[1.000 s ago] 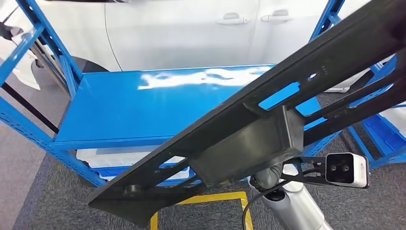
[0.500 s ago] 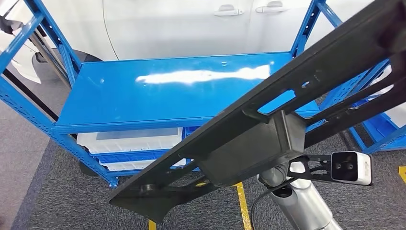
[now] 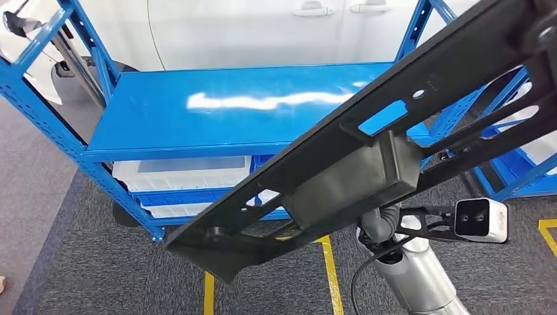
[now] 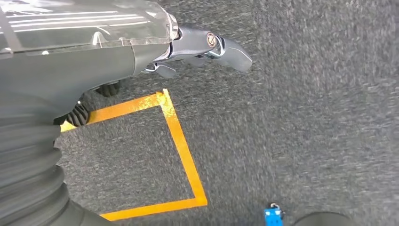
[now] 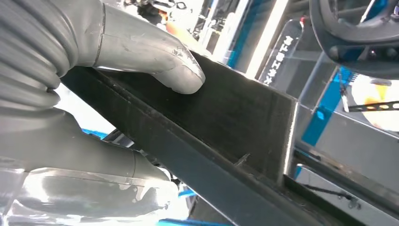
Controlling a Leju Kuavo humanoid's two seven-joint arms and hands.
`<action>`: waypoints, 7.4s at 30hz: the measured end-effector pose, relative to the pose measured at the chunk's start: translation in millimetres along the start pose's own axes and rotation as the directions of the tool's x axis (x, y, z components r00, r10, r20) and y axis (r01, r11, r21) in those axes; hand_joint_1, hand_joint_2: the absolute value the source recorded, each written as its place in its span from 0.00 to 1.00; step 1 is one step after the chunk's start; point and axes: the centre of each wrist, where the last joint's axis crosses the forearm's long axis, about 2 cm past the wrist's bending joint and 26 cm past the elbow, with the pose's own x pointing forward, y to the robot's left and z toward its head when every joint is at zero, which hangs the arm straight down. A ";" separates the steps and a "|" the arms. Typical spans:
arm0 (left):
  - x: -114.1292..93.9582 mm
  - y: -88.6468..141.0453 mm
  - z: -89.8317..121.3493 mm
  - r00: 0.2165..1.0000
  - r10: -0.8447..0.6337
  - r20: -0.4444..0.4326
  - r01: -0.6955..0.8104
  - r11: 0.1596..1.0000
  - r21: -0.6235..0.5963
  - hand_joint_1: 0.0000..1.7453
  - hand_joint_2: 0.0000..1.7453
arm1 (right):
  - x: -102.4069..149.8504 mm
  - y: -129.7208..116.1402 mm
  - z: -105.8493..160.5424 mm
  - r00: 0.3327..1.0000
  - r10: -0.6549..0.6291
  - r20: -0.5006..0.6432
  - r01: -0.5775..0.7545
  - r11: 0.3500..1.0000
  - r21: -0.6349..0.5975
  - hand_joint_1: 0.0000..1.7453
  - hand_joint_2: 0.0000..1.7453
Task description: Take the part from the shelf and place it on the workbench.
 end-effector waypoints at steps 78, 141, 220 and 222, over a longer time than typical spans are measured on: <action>9.5 -11.9 -5.0 0.999 0.046 -0.015 -0.047 0.997 -0.067 0.00 1.00 | -6.7 41.6 -35.4 0.993 0.116 0.029 -0.118 0.989 0.084 1.00 1.00; 18.6 -10.7 -10.1 0.992 -0.045 -0.116 0.034 0.995 -0.097 0.00 1.00 | 24.0 38.3 -3.6 0.955 0.296 -0.014 -0.296 0.955 0.009 1.00 1.00; -8.3 -15.4 5.2 0.993 -0.016 -0.119 0.006 0.996 -0.089 0.00 1.00 | 4.0 57.6 1.5 0.973 0.225 -0.043 -0.228 0.970 -0.087 1.00 1.00; -8.5 -13.6 5.2 0.993 -0.015 -0.120 0.005 0.996 -0.084 0.00 1.00 | 3.1 58.3 4.4 0.974 0.219 -0.050 -0.223 0.970 -0.095 1.00 1.00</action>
